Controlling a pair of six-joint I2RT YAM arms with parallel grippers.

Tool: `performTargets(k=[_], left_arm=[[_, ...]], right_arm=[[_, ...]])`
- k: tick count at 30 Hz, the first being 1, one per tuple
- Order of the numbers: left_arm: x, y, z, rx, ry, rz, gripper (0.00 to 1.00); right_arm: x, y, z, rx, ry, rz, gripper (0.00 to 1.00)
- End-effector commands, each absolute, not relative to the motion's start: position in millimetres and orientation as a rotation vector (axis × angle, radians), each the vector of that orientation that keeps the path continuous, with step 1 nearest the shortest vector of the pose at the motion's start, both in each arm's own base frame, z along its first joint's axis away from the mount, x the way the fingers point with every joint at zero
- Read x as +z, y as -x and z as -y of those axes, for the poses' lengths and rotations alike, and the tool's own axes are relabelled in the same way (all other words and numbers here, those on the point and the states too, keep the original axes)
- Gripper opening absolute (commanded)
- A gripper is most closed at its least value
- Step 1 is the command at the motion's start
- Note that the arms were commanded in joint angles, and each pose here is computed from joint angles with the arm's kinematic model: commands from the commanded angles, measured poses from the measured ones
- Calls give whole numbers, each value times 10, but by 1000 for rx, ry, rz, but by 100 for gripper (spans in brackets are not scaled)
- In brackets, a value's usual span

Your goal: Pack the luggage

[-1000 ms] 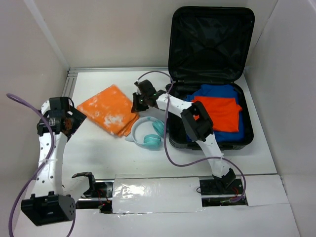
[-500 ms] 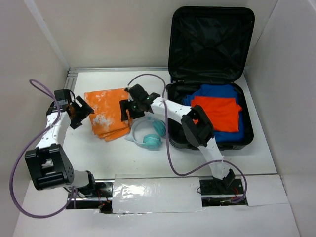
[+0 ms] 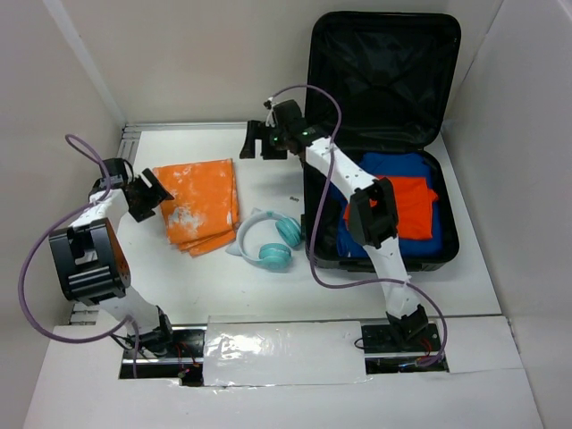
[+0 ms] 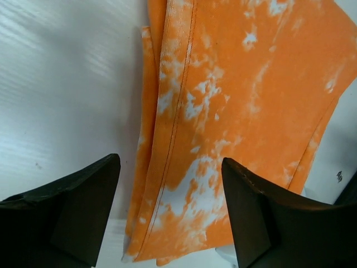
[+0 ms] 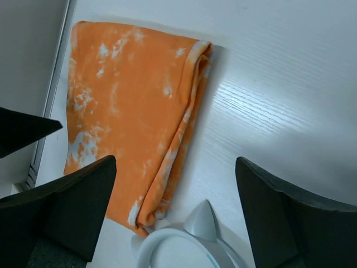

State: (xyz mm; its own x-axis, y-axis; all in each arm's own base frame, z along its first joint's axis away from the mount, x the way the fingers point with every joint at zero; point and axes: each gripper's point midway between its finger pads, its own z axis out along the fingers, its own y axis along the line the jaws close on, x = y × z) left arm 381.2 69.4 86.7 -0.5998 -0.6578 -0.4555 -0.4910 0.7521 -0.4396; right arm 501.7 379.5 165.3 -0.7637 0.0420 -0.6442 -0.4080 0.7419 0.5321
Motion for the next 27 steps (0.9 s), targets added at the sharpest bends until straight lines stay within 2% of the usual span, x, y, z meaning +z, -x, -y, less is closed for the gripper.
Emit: performTargets(k=[1, 11, 14, 19, 23, 24, 27], left_arm=[[874, -4073, -632, -412, 749, -2319, 85], [534, -4164, -661, -394, 773, -2394, 77], [464, -4183, -586, -403, 757, -2412, 72], [357, -4221, -501, -375, 732, -2434, 57], [250, -4248, -424, -386, 727, -2451, 46], [265, -4271, -414, -397, 719, -2442, 46], [207, -4307, -361, -418, 718, -2449, 42]], right_arm=[[1383, -4857, -4217, 988, 362, -2310, 94], [619, -4721, -4543, 949, 380, -2413, 90], [397, -4597, -4654, 974, 391, -2437, 90], [240, -4558, -4741, 947, 400, -2456, 86], [111, -4482, -4814, 902, 393, -2470, 78], [42, -4503, -4807, 889, 374, -2475, 72], [-90, -4481, -4798, 886, 347, -2505, 66]])
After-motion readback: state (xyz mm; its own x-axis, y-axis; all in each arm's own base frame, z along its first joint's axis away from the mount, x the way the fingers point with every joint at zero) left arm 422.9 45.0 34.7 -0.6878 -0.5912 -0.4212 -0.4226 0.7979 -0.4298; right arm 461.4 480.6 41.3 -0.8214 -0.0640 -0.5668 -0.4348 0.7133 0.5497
